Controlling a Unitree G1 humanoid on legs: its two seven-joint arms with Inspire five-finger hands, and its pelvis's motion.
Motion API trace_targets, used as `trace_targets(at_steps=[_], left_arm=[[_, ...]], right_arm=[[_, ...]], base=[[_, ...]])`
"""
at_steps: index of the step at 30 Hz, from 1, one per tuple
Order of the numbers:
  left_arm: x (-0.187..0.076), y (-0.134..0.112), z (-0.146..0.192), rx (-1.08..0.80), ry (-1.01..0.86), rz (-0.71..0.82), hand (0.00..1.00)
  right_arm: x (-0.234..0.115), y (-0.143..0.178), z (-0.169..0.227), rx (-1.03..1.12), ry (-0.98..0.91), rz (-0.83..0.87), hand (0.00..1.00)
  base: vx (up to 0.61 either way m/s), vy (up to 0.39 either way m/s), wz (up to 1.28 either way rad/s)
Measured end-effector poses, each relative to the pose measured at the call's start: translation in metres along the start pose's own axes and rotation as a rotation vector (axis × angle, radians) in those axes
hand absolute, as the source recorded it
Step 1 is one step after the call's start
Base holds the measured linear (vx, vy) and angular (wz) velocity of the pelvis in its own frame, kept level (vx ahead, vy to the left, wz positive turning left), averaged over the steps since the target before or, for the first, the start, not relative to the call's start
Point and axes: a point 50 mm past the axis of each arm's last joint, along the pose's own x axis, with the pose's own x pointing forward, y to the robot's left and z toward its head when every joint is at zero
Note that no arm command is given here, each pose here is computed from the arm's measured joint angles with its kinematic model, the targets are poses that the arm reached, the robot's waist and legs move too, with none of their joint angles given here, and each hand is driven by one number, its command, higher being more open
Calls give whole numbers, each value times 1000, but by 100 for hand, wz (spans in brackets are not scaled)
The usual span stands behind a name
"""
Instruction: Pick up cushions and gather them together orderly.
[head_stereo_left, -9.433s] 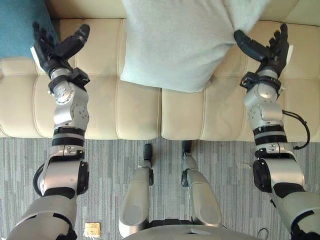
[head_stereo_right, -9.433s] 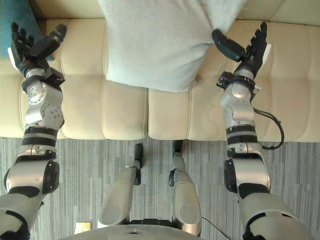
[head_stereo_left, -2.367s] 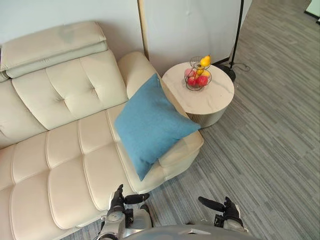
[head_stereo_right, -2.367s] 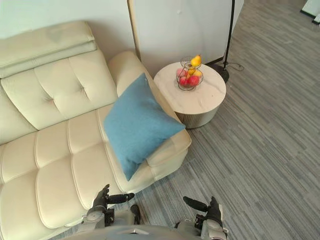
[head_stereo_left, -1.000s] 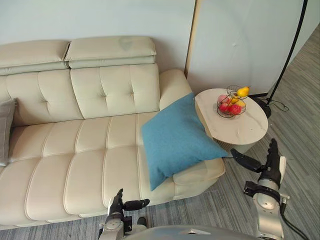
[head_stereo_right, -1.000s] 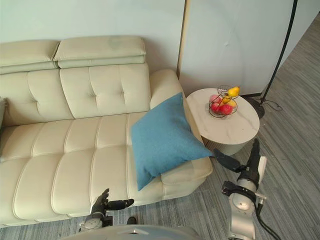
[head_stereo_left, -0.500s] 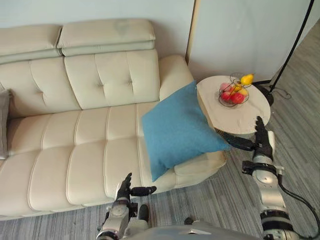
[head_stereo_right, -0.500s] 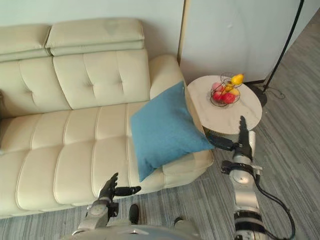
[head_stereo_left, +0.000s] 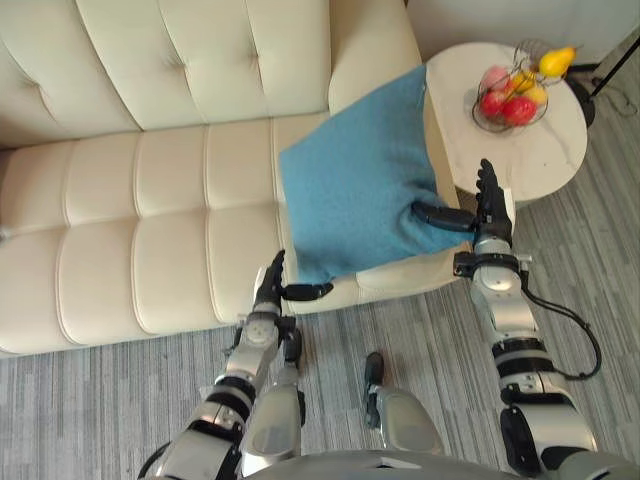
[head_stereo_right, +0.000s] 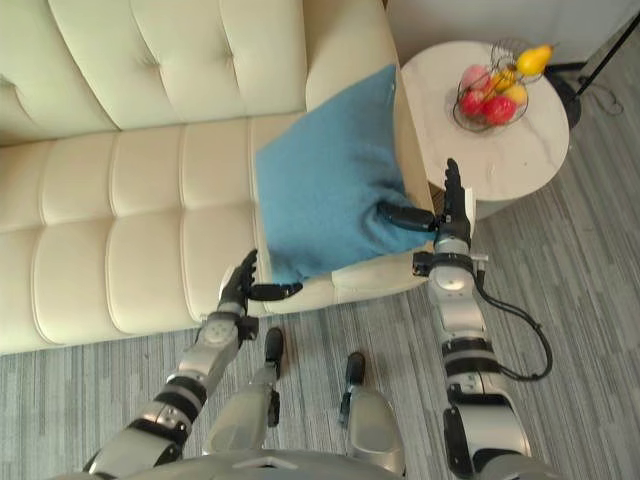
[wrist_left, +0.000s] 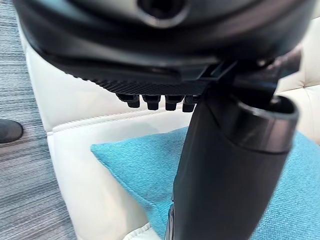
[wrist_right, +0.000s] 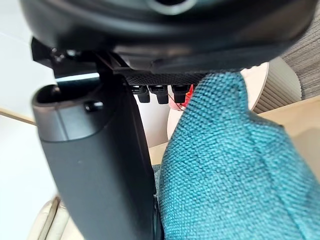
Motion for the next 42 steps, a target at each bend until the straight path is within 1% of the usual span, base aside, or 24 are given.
trace_targets(at_steps=[1, 4, 5, 6, 8, 10, 15, 18, 24, 27, 29, 30, 35, 36, 39, 42], left_arm=[[6, 0, 16, -3, -41, 5, 100], [15, -3, 44, 8, -116, 3, 100], [18, -5, 54, 2, -140, -3, 0], [19, -5, 57, 0, -148, -5, 0], [23, -9, 75, -18, -189, -12, 0], [24, -10, 81, -34, -201, -9, 0], [28, -3, 99, -62, -239, 29, 0], [31, 4, 114, -86, -269, 57, 0], [30, -2, 130, -125, -309, 57, 0], [25, -4, 134, -145, -340, 60, 0], [15, -4, 125, -168, -354, 47, 0], [14, -4, 124, -169, -355, 45, 0], [-9, -11, 78, -172, -283, -11, 0], [-12, -11, 74, -173, -274, -16, 0], [-28, -10, 46, -173, -224, -26, 0], [-55, -11, 20, -231, -164, -26, 0]], right_arm=[[6, 3, 9, 4, -20, -4, 100], [18, 9, 25, 38, -48, -4, 100], [21, 11, 30, 37, -56, -6, 0], [23, 11, 32, 37, -59, -7, 0], [28, 16, 41, 35, -73, -2, 0], [29, 18, 44, 33, -81, 3, 0], [30, 22, 49, 70, -83, 4, 0], [27, 33, 49, 108, -75, 33, 0], [20, 44, 57, 181, -111, 54, 0], [9, 43, 48, 204, -110, 50, 0], [-4, 43, 35, 217, -85, 50, 0], [-5, 43, 33, 218, -82, 50, 0], [-43, 37, -9, 218, 30, 41, 0], [-47, 36, -13, 213, 38, 40, 0], [-71, 32, -30, 222, 91, 48, 0], [-105, 28, -46, 261, 157, 44, 0]], base=[[-90, 2, -4], [-65, -1, -4], [-57, -5, -3], [-73, -14, -1], [-63, -22, -2], [-44, -33, -2], [-44, -55, -1], [-59, -86, -1], [-33, -73, -1], [31, -70, 0], [50, -36, 9], [58, -26, 7], [42, -21, 9], [29, -27, 5], [0, 0, 0], [25, -1, 0]])
